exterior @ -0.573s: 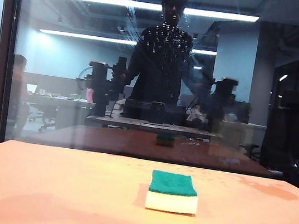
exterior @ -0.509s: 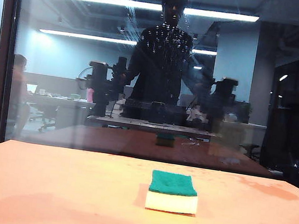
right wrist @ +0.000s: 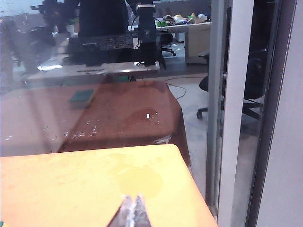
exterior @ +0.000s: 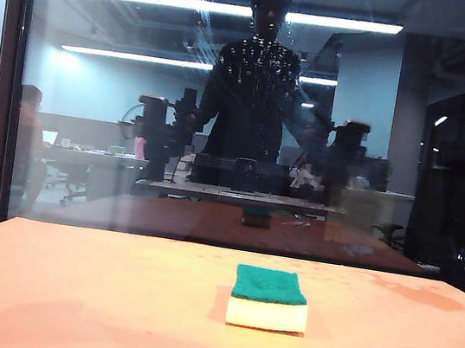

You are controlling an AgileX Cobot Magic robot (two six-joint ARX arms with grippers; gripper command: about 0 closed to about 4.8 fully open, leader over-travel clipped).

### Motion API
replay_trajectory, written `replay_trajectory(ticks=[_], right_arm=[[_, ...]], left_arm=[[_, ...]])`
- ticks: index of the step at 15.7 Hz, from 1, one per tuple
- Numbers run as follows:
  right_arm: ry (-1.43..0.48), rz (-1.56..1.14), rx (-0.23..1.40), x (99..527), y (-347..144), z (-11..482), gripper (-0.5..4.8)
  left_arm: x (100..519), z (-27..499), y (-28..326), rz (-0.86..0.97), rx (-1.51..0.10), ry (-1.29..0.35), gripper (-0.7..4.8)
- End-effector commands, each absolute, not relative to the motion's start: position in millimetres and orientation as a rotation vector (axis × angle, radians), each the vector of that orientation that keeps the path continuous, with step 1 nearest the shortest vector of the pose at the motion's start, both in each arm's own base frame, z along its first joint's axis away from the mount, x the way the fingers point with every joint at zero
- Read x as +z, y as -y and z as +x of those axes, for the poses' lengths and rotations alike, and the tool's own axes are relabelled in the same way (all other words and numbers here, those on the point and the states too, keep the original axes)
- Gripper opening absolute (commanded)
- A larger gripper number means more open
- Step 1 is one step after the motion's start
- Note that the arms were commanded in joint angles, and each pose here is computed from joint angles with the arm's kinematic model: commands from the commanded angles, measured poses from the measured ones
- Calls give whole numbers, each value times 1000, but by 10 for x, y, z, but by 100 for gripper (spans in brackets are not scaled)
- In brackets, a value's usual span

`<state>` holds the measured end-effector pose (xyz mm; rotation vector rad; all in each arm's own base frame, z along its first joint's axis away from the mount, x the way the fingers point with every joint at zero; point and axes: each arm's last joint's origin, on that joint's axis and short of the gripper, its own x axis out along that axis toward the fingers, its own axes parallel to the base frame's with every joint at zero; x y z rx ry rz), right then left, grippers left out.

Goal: Pick up the sponge from the table, wipe the water off the glass, and finally place the sponge back on the table.

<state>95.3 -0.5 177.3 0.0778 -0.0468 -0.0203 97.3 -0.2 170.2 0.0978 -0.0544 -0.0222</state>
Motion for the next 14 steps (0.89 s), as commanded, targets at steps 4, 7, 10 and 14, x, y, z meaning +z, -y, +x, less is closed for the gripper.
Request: replay_trajectory(ticks=[4,7,10,14], right_arm=[[83,156,-11,1844,4,940,-5],[110,161,13,2077,-2,871,-5],[124,160,19,2363,-4,787,-5],[90,156,111,2718,-31,797,-5]], left_arm=[[1721,971,1,98,-20,68,-6],[1720,971,1,98,-20,67,-6],[1715,971,8,99,-44,63,-6],[1622,970,36,94,-144,-29,-6]])
